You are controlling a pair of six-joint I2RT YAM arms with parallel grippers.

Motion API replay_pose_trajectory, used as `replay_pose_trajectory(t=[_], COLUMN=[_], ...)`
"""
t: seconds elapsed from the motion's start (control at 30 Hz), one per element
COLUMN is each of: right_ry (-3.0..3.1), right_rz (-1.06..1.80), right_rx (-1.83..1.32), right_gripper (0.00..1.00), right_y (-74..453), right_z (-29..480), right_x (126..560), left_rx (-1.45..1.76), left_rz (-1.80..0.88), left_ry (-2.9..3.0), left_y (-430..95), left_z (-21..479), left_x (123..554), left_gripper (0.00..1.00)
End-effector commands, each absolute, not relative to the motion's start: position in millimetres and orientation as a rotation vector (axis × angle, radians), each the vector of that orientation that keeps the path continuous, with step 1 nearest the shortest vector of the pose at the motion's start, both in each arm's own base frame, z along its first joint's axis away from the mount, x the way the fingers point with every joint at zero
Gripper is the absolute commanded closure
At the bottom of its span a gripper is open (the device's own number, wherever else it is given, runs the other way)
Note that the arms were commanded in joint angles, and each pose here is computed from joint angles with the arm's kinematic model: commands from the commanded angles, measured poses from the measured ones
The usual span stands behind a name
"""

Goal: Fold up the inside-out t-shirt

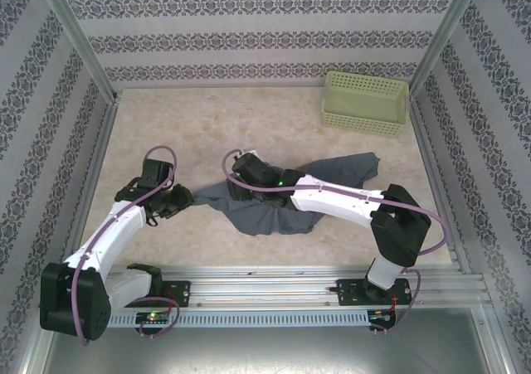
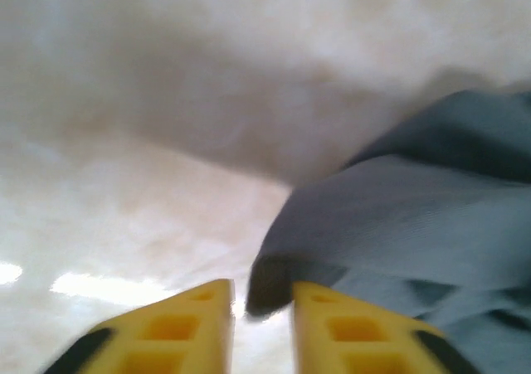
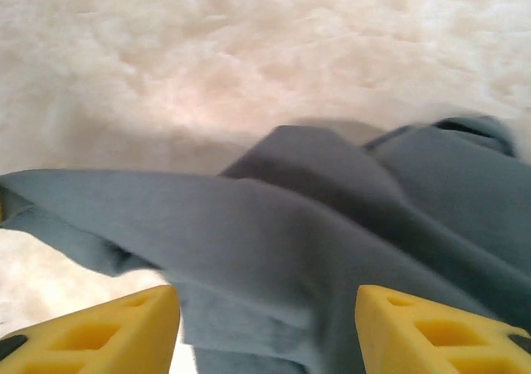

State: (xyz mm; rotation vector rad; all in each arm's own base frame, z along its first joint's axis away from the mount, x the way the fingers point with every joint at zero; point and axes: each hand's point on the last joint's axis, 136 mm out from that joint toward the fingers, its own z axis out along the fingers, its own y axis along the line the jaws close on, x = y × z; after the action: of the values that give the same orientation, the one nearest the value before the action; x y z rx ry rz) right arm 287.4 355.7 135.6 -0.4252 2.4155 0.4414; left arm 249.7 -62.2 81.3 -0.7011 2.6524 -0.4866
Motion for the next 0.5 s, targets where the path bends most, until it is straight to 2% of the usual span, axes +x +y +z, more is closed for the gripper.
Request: replay_pose_trajectory(t=[0.0, 0.17, 0.3, 0.47], right_ry=[2.428, 2.447, 2.475, 2.498], right_rz=[0.321, 0.393, 0.461, 0.463], right_rx=[-0.428, -0.438, -0.473, -0.51], right_gripper=[0.41, 0.4, 0.37, 0.37], right_y=[330, 347, 372, 388], right_z=[135, 127, 114, 100], right_x=[286, 285, 286, 291], left_rx=[-0.679, -0.576, -0.586, -0.599], left_rz=[-0.404, -0.462, -0.596, -0.753], left_ry=[2.633, 2.589, 2.576, 2.513], left_y=[-51, -79, -108, -131], left_z=[87, 112, 105, 99], left_x=[249, 247, 252, 278], left_gripper=[0.64, 0.57, 0.48, 0.44])
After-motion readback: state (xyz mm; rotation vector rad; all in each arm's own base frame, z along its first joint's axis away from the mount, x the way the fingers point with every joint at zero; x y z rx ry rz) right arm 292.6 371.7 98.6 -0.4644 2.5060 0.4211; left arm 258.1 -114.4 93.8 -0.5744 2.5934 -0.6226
